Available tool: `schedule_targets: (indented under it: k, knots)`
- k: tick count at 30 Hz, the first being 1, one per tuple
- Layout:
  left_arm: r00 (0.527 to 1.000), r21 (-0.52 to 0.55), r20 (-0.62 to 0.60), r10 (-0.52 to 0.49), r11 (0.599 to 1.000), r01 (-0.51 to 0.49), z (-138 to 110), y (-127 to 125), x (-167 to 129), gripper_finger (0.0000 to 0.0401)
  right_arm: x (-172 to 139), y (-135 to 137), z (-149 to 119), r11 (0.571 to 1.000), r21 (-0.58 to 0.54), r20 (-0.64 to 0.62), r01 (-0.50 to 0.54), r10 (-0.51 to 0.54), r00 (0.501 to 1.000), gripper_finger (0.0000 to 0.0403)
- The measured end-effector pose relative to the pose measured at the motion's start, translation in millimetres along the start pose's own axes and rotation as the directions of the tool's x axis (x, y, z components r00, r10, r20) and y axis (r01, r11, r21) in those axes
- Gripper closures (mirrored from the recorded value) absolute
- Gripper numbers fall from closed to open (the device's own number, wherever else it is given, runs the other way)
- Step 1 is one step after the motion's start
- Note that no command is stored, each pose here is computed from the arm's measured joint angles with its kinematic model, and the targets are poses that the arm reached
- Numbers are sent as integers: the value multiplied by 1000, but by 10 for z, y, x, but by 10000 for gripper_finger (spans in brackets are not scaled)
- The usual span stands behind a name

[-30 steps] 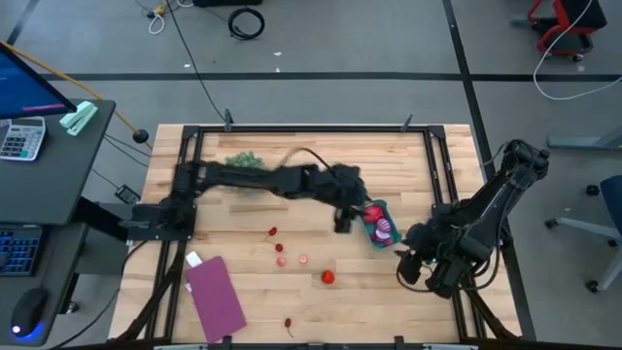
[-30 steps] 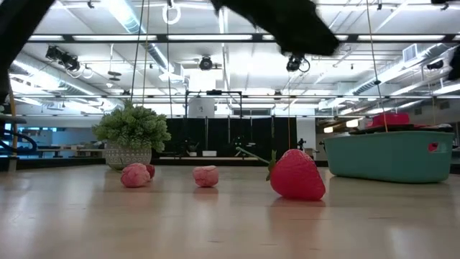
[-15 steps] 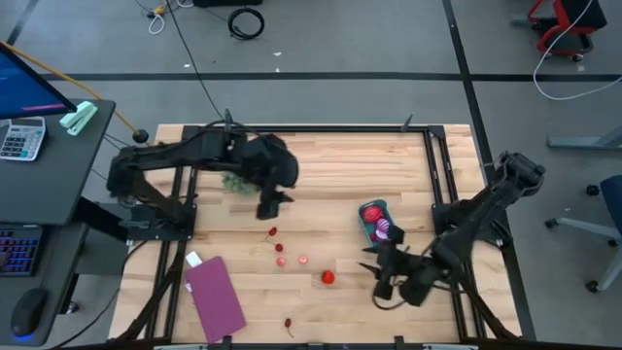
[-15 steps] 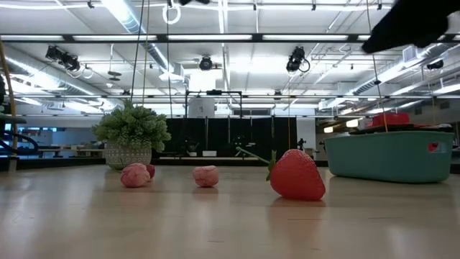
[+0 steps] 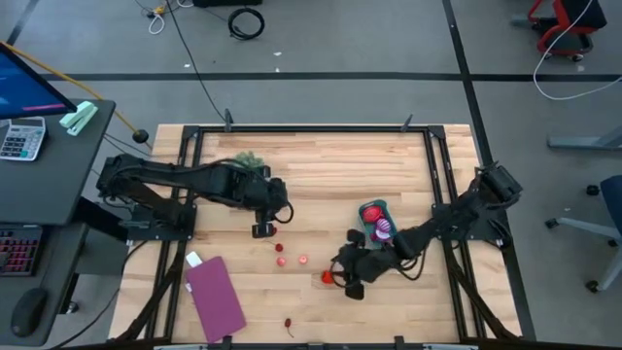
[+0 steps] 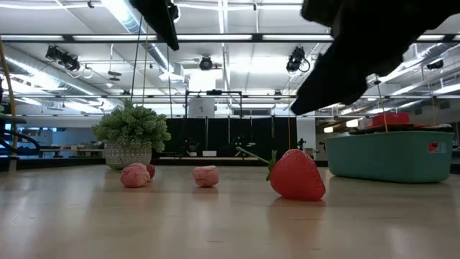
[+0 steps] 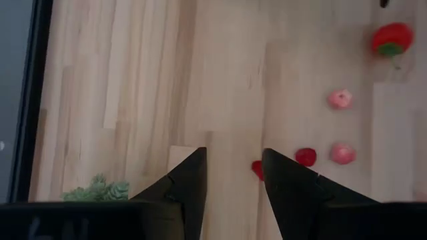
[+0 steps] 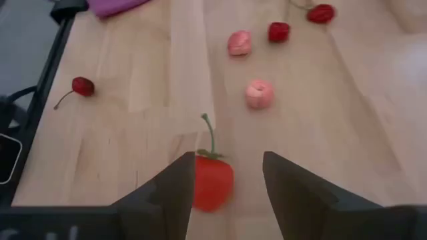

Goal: Pick and placing Produce into tupperware
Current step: Put the strawberry in the basket

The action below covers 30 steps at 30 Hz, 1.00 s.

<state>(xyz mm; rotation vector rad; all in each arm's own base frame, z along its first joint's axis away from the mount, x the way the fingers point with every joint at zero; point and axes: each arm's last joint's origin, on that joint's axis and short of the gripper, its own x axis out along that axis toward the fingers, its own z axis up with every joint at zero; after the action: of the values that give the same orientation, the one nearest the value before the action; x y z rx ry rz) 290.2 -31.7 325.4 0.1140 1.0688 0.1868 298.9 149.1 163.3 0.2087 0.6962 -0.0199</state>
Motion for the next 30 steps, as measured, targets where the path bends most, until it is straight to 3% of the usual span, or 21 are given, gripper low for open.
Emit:
schedule_targets:
  k: [15, 25, 30]
  knots:
    - [1000, 27, 2, 7, 1000, -7, -8, 4, 35, 278, 574, -142, 198, 986, -16, -136, -164, 160, 978, 218]
    - [1000, 23, 6, 6, 1000, -6, -4, 0, 33, 275, 726, -199, 176, 986, -53, -198, -159, 146, 969, 221]
    - [1000, 23, 9, 4, 1000, -5, -2, -2, 33, 283, 725, -206, 165, 987, -54, -209, -150, 136, 968, 250]
